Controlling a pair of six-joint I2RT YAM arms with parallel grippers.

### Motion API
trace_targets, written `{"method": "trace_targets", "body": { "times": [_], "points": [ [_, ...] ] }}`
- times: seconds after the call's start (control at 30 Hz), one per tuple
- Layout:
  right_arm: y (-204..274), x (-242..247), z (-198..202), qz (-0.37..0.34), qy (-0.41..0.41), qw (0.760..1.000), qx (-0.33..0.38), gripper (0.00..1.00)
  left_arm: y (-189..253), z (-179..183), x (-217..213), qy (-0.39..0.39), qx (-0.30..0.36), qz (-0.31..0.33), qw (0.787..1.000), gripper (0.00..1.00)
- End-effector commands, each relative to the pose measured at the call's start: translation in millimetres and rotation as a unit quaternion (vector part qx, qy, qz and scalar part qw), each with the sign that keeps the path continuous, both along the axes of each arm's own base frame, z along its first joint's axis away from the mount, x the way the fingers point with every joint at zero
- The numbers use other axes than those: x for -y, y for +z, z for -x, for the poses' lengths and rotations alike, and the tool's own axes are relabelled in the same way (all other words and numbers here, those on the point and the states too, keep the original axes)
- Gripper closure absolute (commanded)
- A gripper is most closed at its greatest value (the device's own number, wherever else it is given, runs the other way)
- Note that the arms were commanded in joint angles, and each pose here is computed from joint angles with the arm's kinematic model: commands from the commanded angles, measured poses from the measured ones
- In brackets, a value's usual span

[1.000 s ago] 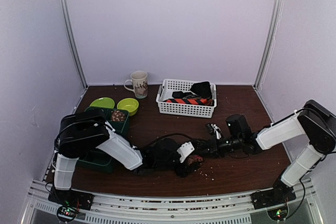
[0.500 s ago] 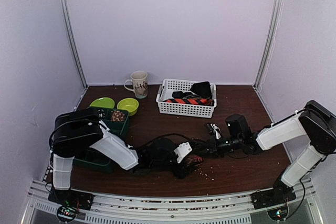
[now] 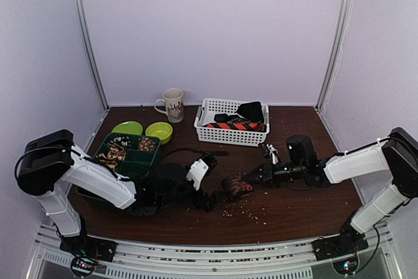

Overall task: Roll the ties
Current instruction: Pick up the tie from the center of the board, then pass from the right arm to the left

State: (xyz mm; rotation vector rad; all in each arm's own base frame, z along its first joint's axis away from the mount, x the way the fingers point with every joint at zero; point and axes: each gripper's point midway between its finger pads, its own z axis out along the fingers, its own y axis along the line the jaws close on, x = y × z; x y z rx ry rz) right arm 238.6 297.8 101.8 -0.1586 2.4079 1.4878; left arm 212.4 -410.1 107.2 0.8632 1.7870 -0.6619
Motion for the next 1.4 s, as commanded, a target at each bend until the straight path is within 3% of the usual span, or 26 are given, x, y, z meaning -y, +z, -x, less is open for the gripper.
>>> {"method": "trace_targets", "body": {
  "times": [0.0,0.2,0.4,0.53,0.83,1.37],
  "points": [
    [31.4,-2.4,-15.2,-0.029,-0.015,0.999,0.033,1.00,37.4,-22.7,-12.9,0.051,-0.040,0.072,0.995,0.02],
    [49.9,-3.0,-19.2,-0.045,-0.016,0.998,0.049,1.00,60.6,-32.2,-25.8,0.056,-0.081,0.105,0.990,0.02],
    [78.8,-5.9,-19.9,-0.077,-0.011,0.994,0.080,1.00,86.4,-20.5,-26.4,-0.031,-0.110,0.167,0.979,0.02],
    [110.7,-8.2,-20.1,-0.123,-0.012,0.987,0.104,1.00,112.2,-5.7,-18.1,-0.086,-0.123,0.225,0.963,0.02],
    [156.0,-10.8,-23.4,-0.171,-0.017,0.975,0.139,1.00,147.6,-1.5,-0.5,-0.129,-0.179,0.336,0.916,0.02],
    [171.8,-28.8,-13.0,-0.196,0.005,0.970,0.143,1.00,149.3,-14.1,25.5,-0.139,-0.220,0.362,0.895,0.03]
  ]
}}
